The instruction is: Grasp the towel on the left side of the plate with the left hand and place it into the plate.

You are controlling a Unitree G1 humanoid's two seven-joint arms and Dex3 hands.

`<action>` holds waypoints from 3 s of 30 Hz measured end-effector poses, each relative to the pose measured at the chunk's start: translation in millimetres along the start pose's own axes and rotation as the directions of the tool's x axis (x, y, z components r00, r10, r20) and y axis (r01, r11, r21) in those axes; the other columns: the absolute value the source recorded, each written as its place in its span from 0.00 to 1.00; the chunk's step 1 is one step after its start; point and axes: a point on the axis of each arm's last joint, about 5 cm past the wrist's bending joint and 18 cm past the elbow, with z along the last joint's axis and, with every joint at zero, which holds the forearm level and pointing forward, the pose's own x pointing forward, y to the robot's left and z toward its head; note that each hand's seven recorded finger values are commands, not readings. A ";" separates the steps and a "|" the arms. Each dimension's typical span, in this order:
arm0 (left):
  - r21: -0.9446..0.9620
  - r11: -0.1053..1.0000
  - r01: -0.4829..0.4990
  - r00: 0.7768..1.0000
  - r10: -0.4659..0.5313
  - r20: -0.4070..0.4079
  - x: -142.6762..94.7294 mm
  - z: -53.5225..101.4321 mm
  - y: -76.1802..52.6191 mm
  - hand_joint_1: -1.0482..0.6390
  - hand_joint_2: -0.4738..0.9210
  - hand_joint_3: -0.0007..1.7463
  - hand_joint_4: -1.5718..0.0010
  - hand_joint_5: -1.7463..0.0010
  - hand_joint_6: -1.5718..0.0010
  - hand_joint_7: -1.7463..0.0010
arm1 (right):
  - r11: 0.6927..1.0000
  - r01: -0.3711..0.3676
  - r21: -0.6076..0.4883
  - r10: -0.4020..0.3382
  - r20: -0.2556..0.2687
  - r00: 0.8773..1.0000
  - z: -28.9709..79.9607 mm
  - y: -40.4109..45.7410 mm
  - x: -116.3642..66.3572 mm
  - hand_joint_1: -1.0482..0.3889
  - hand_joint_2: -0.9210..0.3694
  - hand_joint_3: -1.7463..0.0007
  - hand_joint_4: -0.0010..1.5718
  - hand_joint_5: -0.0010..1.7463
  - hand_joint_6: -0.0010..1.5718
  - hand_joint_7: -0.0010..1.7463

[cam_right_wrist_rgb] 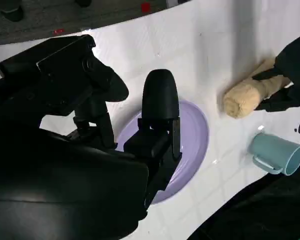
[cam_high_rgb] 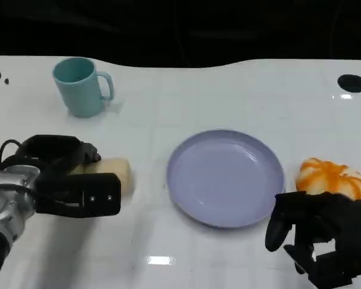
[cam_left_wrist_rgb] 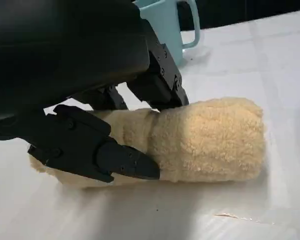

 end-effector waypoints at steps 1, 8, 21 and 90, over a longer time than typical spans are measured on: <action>-0.004 1.000 -0.011 1.000 0.011 0.011 -0.5 -0.1 -1.2 0.52 0.98 0.15 0.51 0.05 0.44 0.50 | 1.000 0.000 0.000 0.000 0.000 1.000 0.0 0.0 0.0 0.74 0.28 0.38 0.45 0.95 0.44 0.81; -0.050 0.996 -0.078 0.993 0.081 0.080 -5.7 3.8 -2.7 0.52 0.80 0.46 0.44 0.00 0.53 0.12 | 1.000 0.000 0.000 0.000 0.000 1.000 0.0 0.0 0.0 0.74 0.28 0.38 0.46 0.95 0.44 0.80; -0.107 0.939 -0.327 0.929 0.340 0.146 -17.4 25.2 7.4 0.50 0.85 0.35 0.45 0.00 0.64 0.00 | 1.000 -0.001 0.003 0.001 0.000 1.000 -0.2 -0.2 -0.3 0.74 0.28 0.38 0.45 0.96 0.44 0.81; -0.389 0.918 0.079 0.898 0.104 0.427 -59.0 90.7 62.4 0.42 1.00 0.12 0.72 0.59 0.64 0.94 | 1.000 -0.005 -0.018 0.005 0.006 1.000 1.7 0.3 1.2 0.74 0.27 0.39 0.45 0.97 0.44 0.82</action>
